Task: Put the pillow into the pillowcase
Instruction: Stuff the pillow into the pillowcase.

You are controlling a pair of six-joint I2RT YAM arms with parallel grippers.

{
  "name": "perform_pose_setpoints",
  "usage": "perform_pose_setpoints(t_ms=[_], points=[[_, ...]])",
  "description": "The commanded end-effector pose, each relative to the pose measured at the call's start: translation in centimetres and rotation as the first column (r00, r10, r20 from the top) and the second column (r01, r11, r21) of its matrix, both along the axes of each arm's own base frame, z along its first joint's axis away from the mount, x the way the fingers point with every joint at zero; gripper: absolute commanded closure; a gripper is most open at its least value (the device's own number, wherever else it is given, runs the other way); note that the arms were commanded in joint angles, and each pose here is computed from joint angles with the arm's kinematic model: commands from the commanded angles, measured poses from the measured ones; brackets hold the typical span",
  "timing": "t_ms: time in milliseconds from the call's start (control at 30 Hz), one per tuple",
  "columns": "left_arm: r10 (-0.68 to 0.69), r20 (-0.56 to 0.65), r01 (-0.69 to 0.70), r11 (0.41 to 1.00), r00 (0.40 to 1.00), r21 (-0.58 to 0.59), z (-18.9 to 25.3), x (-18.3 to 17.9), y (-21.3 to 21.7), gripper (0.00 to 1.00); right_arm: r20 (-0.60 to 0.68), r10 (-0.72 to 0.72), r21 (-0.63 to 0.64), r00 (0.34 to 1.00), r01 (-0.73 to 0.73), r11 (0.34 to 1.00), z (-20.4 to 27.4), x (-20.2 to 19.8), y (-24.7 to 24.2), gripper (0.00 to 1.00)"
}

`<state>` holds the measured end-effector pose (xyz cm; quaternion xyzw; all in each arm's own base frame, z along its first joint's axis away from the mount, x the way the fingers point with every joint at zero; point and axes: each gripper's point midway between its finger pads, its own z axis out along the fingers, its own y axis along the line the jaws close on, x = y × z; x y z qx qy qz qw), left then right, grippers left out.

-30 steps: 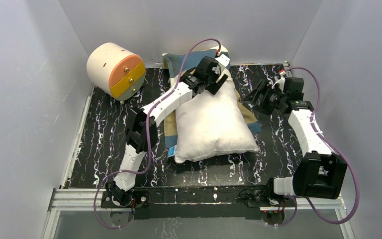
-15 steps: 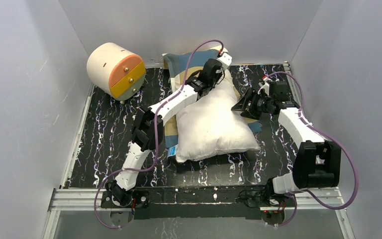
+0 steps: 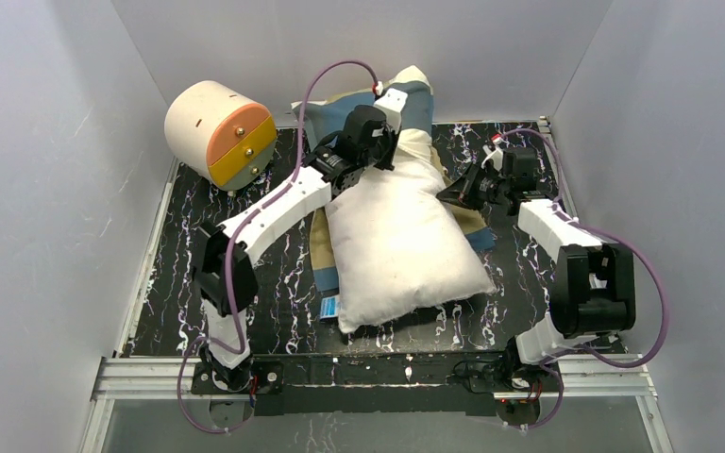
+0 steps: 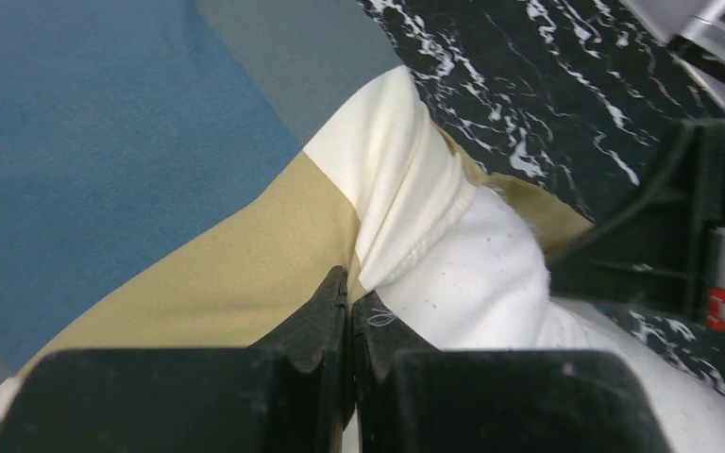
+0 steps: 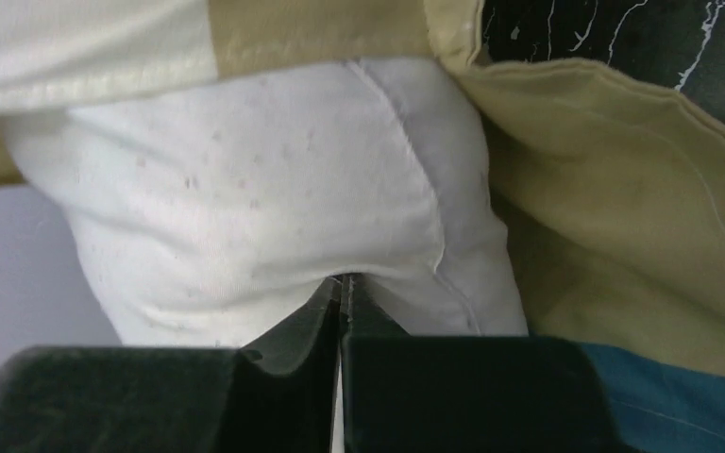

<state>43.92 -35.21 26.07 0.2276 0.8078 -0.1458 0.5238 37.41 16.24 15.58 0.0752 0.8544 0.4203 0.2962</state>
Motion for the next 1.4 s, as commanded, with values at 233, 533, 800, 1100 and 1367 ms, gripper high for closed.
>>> perform_pose_setpoints(t_ms=[233,533,800,1100,1367], points=[[-0.340,-0.169,0.270,0.902,0.925,-0.336,3.5,-9.6,-5.1,1.00,0.192,-0.025,0.152,0.981,-0.005,0.988,10.4,0.9,1.5,0.99],[-0.281,-0.248,0.217,0.942,0.927,-0.254,1.4,-12.0,-4.8,0.92,0.088,-0.142,0.024,0.986,0.141,0.990,5.5,1.8,-0.6,0.99],[-0.052,-0.323,0.004,0.989,0.945,-0.148,1.5,-8.9,3.0,0.55,0.123,-0.095,-0.186,0.988,0.117,0.976,8.3,-1.1,-2.2,0.52],[0.023,-0.460,-0.168,0.946,0.887,-0.277,-2.4,-11.3,11.1,0.40,0.148,0.046,-0.315,0.988,0.003,0.949,10.8,-7.2,2.8,0.31],[0.040,-0.573,-0.251,0.922,0.819,-0.295,-9.8,-16.4,14.0,0.32,0.170,0.117,-0.466,0.978,-0.025,0.885,10.4,-12.4,7.7,0.14]])
